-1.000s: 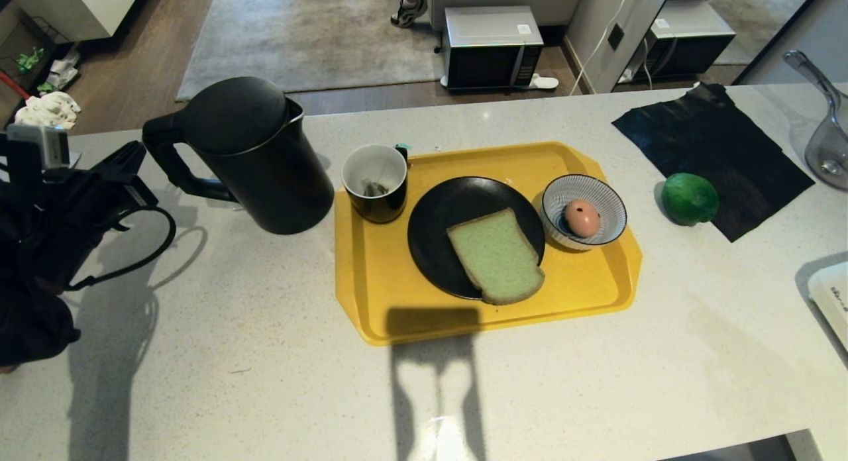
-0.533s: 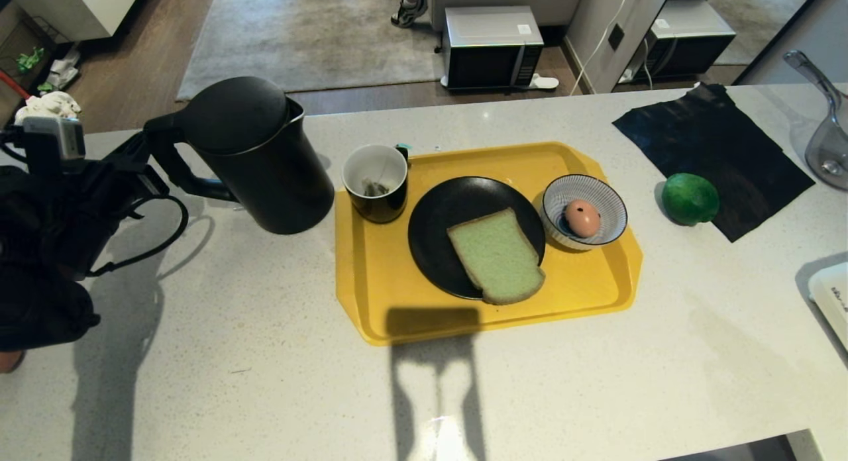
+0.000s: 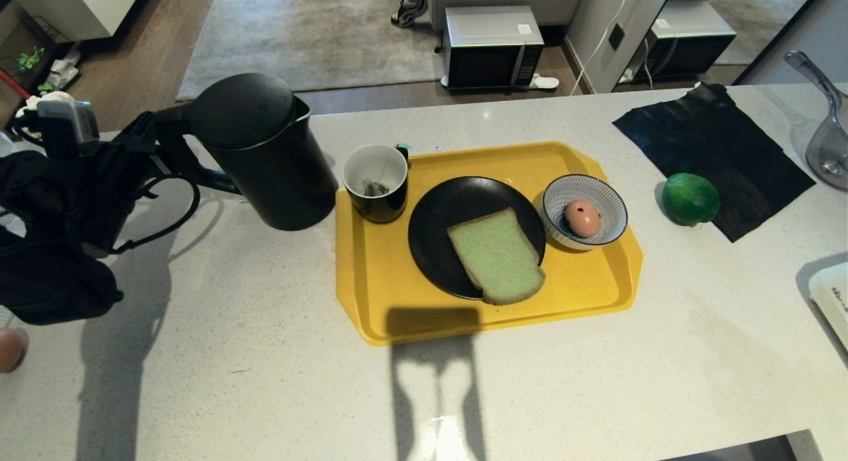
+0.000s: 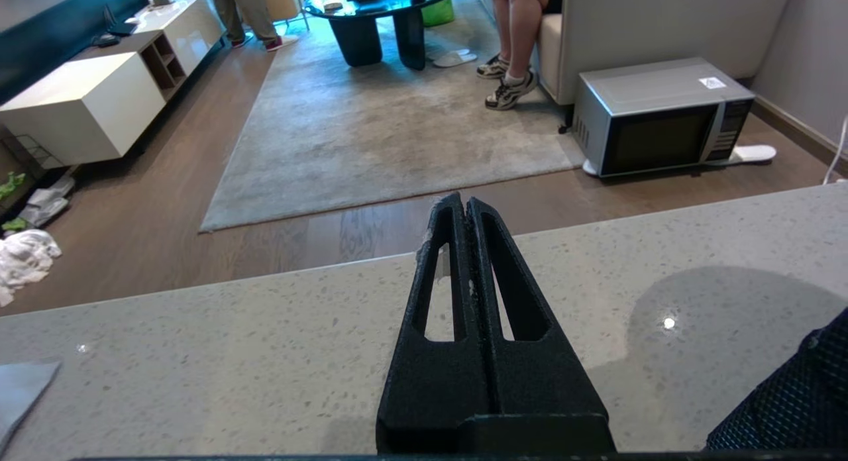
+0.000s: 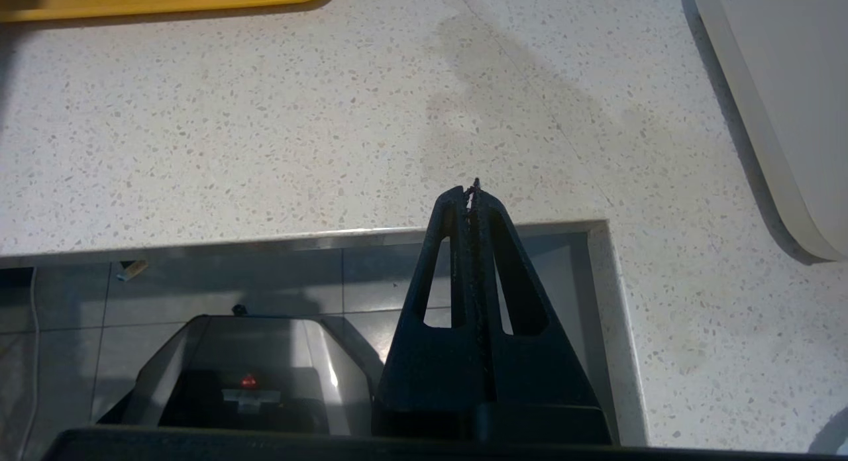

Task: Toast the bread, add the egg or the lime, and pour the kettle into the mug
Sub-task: Pick up the kettle

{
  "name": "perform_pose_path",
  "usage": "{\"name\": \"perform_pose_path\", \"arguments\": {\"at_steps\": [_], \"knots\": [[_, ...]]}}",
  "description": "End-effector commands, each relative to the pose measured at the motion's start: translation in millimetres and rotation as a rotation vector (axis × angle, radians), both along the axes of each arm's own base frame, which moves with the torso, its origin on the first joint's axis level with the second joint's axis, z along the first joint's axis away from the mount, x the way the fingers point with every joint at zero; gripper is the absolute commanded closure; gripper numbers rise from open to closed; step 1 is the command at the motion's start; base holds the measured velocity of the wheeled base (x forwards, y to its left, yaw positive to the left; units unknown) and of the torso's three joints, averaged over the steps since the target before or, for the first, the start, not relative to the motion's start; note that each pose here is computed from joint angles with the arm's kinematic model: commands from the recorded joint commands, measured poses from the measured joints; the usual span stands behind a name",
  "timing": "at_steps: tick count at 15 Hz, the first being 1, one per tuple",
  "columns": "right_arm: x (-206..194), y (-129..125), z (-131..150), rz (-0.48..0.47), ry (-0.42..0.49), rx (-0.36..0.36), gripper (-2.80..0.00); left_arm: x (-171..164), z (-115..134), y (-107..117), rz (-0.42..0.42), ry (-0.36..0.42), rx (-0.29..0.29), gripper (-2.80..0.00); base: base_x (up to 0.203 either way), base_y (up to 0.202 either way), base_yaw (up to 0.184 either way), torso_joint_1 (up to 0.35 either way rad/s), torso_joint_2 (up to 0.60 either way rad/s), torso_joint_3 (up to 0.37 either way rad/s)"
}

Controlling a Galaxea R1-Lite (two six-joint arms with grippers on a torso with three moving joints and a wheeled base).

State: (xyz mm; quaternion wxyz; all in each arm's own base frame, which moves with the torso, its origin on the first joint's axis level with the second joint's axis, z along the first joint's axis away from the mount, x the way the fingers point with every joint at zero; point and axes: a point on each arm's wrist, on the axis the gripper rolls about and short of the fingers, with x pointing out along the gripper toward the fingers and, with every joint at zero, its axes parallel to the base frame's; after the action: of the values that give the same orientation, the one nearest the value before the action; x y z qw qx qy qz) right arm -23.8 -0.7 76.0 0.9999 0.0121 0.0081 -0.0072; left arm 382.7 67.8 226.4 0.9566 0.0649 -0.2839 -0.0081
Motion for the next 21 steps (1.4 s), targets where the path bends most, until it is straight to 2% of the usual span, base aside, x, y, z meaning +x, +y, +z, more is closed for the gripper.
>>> {"name": "perform_pose_path", "arguments": {"at_steps": [1, 7, 11, 21], "knots": [[0, 0, 0, 0.000, 0.001, 0.000, 0.00, 6, -5, -8, -0.024, 0.005, 0.000, 0.00, 0.000, 0.000, 0.000, 0.000, 0.00, 0.000], [0, 0, 0, 0.000, 0.000, 0.000, 0.00, 10, -10, -25, -0.067, 0.016, 0.001, 0.00, 0.000, 0.000, 0.000, 0.000, 0.00, 0.000], [0, 0, 0, 0.000, 0.000, 0.000, 0.00, 12, -1, -25, -0.066, -0.020, 0.005, 0.00, 0.000, 0.000, 0.000, 0.000, 0.00, 0.000], [0, 0, 0, 0.000, 0.000, 0.000, 0.00, 11, 0, -22, -0.051, -0.023, -0.001, 0.00, 0.000, 0.000, 0.000, 0.000, 0.00, 0.000]]}}
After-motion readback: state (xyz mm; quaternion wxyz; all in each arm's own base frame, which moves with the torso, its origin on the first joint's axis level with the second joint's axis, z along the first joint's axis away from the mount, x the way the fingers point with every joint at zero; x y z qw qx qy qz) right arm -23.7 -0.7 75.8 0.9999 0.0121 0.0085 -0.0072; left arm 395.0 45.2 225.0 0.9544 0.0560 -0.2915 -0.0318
